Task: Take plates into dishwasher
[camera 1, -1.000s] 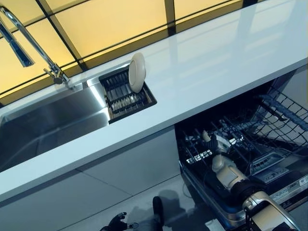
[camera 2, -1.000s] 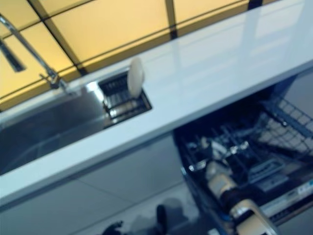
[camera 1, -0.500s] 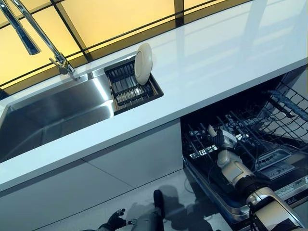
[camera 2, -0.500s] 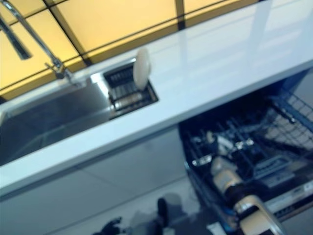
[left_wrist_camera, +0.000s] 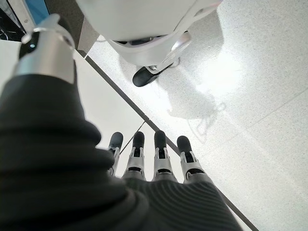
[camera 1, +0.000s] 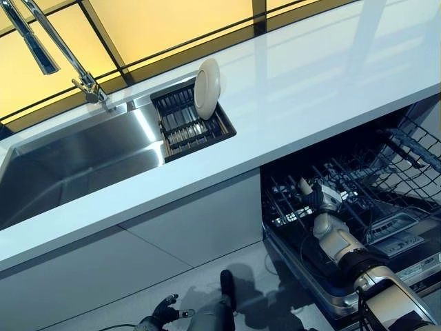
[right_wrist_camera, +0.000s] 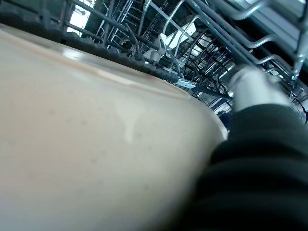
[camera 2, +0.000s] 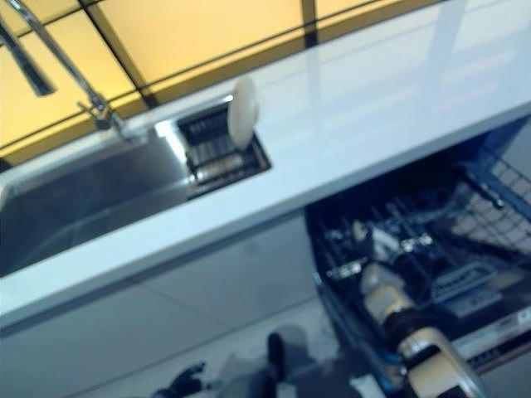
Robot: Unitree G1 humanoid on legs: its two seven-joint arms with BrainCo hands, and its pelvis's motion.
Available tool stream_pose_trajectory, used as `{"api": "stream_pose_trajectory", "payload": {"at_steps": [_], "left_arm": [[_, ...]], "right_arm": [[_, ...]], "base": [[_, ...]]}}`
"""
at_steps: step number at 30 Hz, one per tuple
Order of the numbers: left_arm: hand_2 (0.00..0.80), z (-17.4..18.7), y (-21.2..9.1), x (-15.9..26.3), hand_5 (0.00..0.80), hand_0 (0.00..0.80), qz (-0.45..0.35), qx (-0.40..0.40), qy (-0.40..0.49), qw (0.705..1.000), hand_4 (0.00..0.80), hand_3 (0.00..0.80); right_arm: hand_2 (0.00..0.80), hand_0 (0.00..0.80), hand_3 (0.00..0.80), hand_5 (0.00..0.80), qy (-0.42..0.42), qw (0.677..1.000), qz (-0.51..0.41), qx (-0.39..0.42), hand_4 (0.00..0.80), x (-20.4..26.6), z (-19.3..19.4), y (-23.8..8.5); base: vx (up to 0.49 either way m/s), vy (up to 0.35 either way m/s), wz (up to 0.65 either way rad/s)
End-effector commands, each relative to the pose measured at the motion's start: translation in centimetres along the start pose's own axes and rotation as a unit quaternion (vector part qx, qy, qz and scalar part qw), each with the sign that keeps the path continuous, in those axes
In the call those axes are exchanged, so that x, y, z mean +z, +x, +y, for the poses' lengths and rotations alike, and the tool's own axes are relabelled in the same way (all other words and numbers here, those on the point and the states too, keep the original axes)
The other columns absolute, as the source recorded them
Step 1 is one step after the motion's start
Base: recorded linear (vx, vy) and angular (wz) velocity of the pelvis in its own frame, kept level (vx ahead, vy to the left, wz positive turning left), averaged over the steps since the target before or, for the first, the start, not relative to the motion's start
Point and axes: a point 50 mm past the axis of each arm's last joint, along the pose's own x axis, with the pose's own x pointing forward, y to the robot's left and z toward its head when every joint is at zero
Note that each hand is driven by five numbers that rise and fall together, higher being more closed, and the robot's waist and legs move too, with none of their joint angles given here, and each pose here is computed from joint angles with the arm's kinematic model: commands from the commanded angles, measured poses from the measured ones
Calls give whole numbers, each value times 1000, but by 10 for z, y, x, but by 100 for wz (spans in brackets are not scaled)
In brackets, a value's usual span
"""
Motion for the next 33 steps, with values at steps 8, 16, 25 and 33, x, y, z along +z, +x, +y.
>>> {"api": "stream_pose_trajectory", "payload": {"at_steps": [8,16,25,33], "left_arm": [[0,12,1,14,0,0,-25,23,0,999,0,0],[0,17,-1,7,0,0,-11,30,5,999,0,0],[0,22,-8,-12,0,0,13,51,-8,999,0,0],[0,23,-24,-46,0,0,56,68,-32,996,0,0]], "right_arm": [[0,0,0,0,-9,993,113,42,0,-56,27,-19],[0,0,0,0,10,994,104,38,0,-53,28,-20],[0,0,0,0,106,991,81,-13,0,-49,21,-36],[0,0,0,0,172,983,38,-55,0,-74,4,-82]], "base": [[9,-18,0],[10,-19,-1],[9,-16,-5],[67,-34,-16]]}}
